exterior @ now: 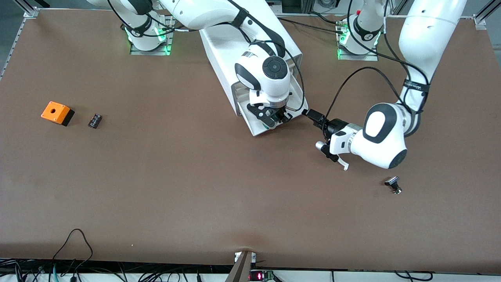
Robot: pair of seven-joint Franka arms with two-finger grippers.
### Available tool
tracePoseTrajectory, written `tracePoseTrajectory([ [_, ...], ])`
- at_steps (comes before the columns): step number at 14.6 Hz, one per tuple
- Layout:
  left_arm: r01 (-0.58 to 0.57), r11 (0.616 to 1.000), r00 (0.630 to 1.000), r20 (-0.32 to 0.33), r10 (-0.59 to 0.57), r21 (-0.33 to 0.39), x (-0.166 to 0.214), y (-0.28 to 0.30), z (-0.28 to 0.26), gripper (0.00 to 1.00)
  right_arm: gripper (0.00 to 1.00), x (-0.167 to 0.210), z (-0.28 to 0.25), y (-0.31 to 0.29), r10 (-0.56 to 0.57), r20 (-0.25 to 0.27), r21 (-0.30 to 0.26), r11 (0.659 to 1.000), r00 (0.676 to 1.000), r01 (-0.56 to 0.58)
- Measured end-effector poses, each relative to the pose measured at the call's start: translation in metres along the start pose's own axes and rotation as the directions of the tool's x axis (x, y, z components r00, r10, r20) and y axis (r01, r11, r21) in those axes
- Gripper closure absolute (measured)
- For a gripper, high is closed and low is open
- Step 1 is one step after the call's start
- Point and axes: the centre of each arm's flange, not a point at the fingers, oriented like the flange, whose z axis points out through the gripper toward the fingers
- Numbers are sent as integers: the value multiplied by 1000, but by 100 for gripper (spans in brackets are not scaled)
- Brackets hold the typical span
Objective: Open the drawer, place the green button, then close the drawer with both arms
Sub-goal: 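Lower the button into the drawer and open the right gripper, then withdraw the right gripper while the left gripper moves to the drawer front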
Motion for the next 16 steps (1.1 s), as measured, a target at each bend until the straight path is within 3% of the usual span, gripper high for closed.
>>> tracePoseTrajectory([
  [3,147,981,989,-9,-147,128,-2,22,-32,0,26,9,-12,-6,0,-17,26,1000,1000,1],
  [5,251,942,968,-47,-247,222,-3,33,-46,0,6,23,-25,-10,-43,-49,32,998,998,45],
  [6,292,917,956,-74,-283,270,-3,39,-52,0,0,31,-31,-11,-85,-67,21,996,994,87],
  [9,341,834,940,-135,-314,434,-7,60,-71,0,0,75,-78,-10,-252,-116,-15,968,961,252],
  [11,346,796,938,-165,-305,497,-9,69,-82,0,0,120,-119,-4,-338,-123,-35,941,933,336],
  [16,389,770,918,-281,-278,506,9,59,-92,0,0,236,-181,35,-525,-67,-87,850,849,519],
])
